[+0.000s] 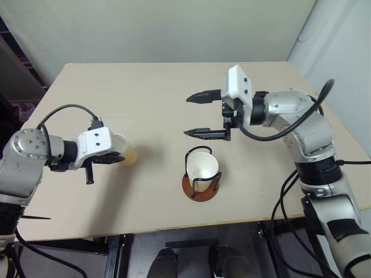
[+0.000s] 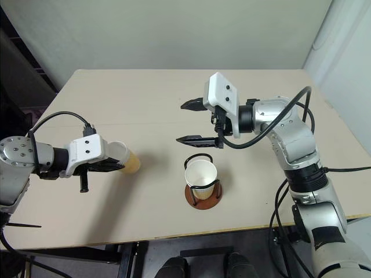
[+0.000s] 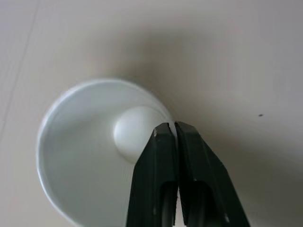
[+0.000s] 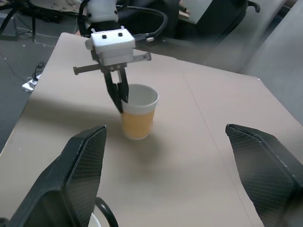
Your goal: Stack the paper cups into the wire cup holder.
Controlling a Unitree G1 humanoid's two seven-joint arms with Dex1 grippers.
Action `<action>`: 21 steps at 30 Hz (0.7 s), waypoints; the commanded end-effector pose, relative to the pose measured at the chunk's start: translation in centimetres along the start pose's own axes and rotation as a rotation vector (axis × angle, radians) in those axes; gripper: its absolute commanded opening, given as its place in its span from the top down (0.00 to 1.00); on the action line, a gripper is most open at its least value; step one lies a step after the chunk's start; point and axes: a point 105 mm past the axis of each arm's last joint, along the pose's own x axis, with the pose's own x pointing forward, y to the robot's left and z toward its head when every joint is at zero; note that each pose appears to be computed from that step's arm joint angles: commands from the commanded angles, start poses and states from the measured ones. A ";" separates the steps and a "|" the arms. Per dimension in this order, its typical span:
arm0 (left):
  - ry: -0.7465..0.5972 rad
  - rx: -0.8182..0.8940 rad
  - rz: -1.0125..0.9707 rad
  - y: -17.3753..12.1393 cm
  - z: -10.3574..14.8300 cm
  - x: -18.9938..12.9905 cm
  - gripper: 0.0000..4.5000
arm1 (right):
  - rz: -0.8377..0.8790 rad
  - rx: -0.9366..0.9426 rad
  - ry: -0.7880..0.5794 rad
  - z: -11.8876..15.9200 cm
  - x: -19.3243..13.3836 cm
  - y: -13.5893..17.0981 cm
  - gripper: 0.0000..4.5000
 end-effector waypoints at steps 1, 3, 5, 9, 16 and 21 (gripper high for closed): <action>-0.116 0.061 0.043 1.0 3.2 -1.5 0.99 | -0.016 -0.038 -0.029 1.6 -1.8 -0.1 0.07; -0.290 0.111 0.018 1.0 7.4 -2.3 0.99 | 0.034 -0.010 0.000 1.3 -4.1 0.6 0.07; -0.496 0.200 -0.055 0.2 12.6 -3.4 0.99 | 0.103 0.014 0.079 0.4 -7.6 1.9 0.07; -0.622 0.320 -0.187 -1.2 16.3 -4.1 0.99 | 0.068 0.030 0.209 -1.1 -11.3 1.9 0.07; -0.608 0.511 -0.453 -3.4 18.1 -1.7 0.99 | -0.039 0.022 0.293 -1.5 -13.7 1.4 0.07; -0.520 0.599 -0.483 -3.5 17.7 0.7 0.99 | -0.057 0.019 0.302 -1.4 -13.7 1.8 0.07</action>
